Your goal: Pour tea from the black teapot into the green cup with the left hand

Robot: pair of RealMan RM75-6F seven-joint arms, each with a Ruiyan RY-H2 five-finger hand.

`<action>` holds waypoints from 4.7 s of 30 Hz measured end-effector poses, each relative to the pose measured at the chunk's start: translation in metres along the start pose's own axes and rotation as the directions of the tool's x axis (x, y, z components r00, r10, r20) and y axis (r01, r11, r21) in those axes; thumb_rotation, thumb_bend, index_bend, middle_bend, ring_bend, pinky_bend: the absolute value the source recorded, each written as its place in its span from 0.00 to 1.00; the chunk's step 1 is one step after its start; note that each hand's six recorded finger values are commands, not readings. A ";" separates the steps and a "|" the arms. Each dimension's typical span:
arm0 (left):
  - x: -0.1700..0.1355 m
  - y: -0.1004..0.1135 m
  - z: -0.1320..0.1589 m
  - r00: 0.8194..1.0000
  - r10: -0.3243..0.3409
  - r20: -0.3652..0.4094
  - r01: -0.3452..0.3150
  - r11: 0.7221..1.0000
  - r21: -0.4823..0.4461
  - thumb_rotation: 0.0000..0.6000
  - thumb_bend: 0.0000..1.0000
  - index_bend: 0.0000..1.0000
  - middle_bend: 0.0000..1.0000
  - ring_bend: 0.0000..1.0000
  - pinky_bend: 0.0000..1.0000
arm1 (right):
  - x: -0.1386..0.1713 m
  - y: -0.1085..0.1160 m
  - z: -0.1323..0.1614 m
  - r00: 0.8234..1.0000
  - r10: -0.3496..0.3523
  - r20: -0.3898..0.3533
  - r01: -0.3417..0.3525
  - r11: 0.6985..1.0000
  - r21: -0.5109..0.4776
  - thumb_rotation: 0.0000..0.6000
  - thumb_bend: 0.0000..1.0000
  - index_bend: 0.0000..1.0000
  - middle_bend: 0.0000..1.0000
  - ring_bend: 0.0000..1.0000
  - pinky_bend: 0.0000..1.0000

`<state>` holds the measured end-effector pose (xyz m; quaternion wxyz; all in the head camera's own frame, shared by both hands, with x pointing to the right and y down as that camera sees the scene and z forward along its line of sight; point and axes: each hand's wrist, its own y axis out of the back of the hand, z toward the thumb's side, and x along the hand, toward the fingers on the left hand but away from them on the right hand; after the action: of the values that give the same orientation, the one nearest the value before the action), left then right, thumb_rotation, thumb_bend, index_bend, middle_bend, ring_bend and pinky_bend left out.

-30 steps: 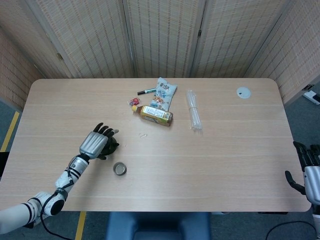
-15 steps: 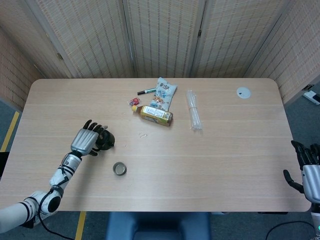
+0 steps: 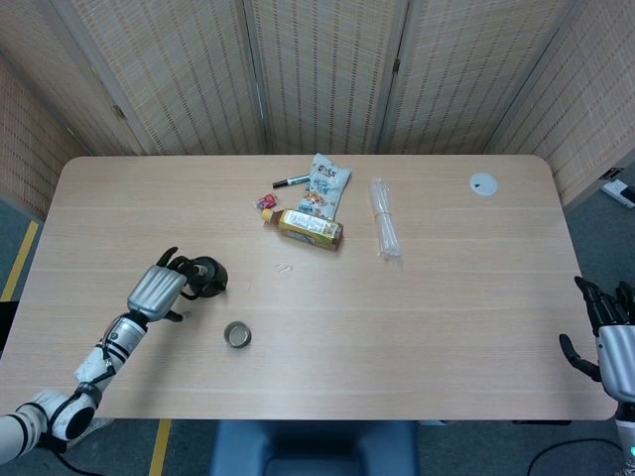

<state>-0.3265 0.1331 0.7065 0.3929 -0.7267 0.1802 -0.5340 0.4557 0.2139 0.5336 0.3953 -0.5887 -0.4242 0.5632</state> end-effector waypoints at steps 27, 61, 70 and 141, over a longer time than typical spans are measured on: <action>0.001 -0.019 -0.018 0.998 -0.023 0.060 0.019 0.998 0.061 1.00 0.21 0.41 0.38 0.30 0.00 | 0.012 -0.001 -0.004 1.000 -0.014 0.027 0.015 1.000 -0.009 1.00 0.38 0.02 0.19 0.24 0.00; 0.000 -0.042 -0.018 0.996 -0.078 0.049 0.076 0.995 0.058 1.00 0.21 0.47 0.43 0.35 0.00 | 0.009 -0.010 -0.010 0.999 0.001 0.038 0.000 1.000 -0.028 1.00 0.38 0.02 0.19 0.24 0.00; 0.001 -0.048 -0.015 0.994 -0.090 0.053 0.087 0.994 0.068 1.00 0.21 0.55 0.51 0.40 0.00 | 0.008 -0.012 -0.012 0.999 0.005 0.039 -0.003 0.999 -0.033 1.00 0.38 0.04 0.19 0.25 0.00; 0.018 0.011 -0.040 1.000 0.010 -0.024 -0.011 0.999 -0.038 1.00 0.08 1.00 1.00 0.86 0.05 | -0.002 -0.016 -0.011 0.999 0.018 0.034 -0.017 0.999 -0.042 1.00 0.38 0.08 0.19 0.26 0.00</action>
<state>-0.3551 0.0993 0.7144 0.3794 -0.7267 0.1989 -0.5370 0.4658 0.2179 0.5497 0.3709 -0.5907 -0.4373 0.5676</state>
